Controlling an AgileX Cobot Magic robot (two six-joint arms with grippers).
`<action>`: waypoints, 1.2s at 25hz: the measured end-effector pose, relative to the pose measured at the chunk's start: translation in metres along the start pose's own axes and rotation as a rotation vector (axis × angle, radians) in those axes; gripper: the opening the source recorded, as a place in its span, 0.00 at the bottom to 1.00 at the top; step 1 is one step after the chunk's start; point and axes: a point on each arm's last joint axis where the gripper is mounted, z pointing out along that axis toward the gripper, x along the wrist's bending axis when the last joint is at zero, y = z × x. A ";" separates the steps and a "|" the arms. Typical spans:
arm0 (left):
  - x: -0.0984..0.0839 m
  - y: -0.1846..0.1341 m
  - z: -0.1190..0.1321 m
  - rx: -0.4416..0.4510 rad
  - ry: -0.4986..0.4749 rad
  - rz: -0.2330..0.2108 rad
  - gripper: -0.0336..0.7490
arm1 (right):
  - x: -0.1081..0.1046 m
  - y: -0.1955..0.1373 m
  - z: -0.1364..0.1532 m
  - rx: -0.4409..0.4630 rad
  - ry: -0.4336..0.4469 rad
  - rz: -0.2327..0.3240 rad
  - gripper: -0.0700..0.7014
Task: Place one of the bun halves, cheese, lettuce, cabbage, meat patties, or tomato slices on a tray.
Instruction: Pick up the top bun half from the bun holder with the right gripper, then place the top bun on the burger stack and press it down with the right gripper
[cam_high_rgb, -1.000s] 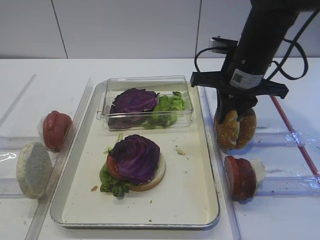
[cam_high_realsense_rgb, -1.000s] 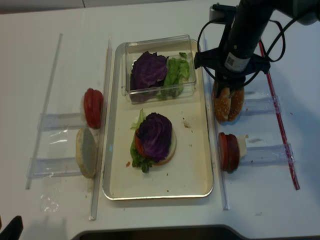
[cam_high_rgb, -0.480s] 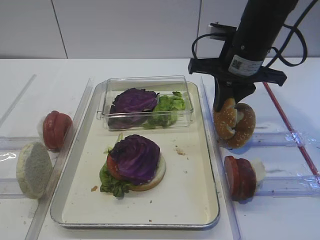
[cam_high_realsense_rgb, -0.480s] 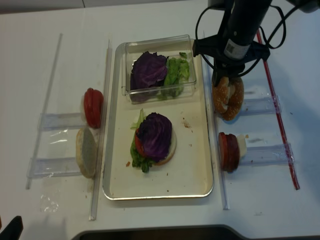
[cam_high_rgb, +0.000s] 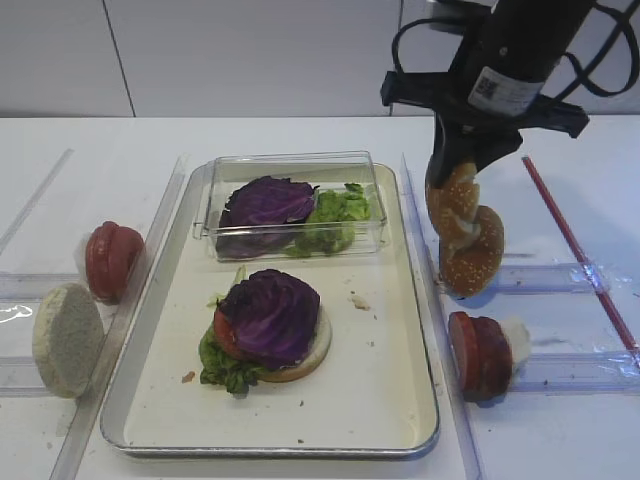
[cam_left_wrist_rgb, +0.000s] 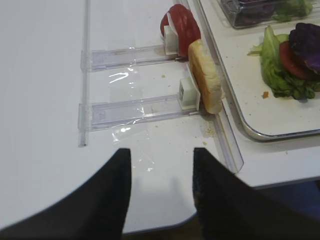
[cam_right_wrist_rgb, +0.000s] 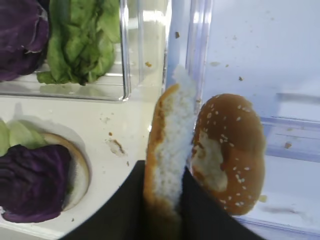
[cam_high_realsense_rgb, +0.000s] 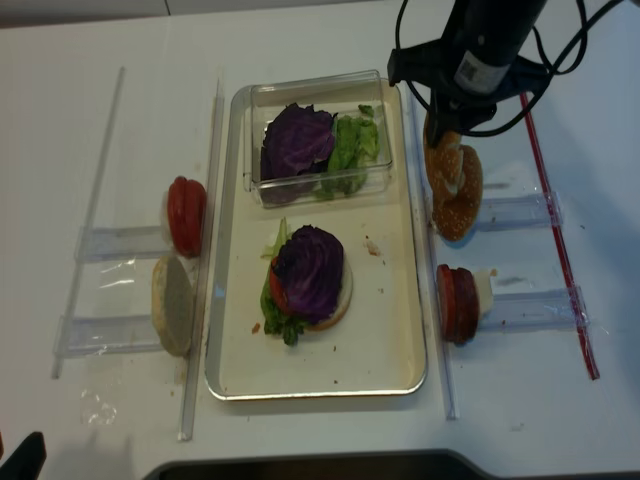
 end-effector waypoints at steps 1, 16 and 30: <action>0.000 0.000 0.000 0.000 0.000 0.000 0.40 | 0.001 -0.001 -0.004 -0.007 0.007 -0.001 0.27; 0.000 0.000 0.000 0.000 0.000 0.000 0.40 | 0.048 -0.029 -0.042 -0.044 0.234 -0.096 0.27; 0.000 0.000 0.000 0.000 0.000 0.000 0.40 | 0.101 -0.062 -0.029 0.011 0.386 -0.256 0.27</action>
